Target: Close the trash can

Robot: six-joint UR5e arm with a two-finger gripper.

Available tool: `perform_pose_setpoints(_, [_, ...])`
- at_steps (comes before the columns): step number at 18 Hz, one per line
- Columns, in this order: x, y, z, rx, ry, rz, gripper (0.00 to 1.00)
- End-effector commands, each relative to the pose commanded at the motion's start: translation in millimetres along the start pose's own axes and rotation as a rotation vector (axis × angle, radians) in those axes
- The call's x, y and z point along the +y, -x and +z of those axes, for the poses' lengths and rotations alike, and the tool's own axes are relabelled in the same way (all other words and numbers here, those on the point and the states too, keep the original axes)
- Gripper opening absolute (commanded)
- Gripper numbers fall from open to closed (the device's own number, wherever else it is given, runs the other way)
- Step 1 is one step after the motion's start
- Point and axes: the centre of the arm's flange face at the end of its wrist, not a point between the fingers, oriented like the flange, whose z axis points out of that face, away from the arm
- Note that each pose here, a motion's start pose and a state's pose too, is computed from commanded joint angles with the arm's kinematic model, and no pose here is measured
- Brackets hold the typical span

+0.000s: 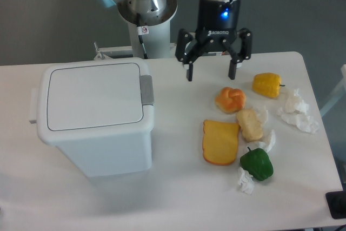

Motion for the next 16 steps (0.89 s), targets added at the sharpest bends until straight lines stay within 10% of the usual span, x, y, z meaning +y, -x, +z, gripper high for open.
perform_pose_setpoints(16, [100,120,-66,0.02,0.136,0.56,1.0])
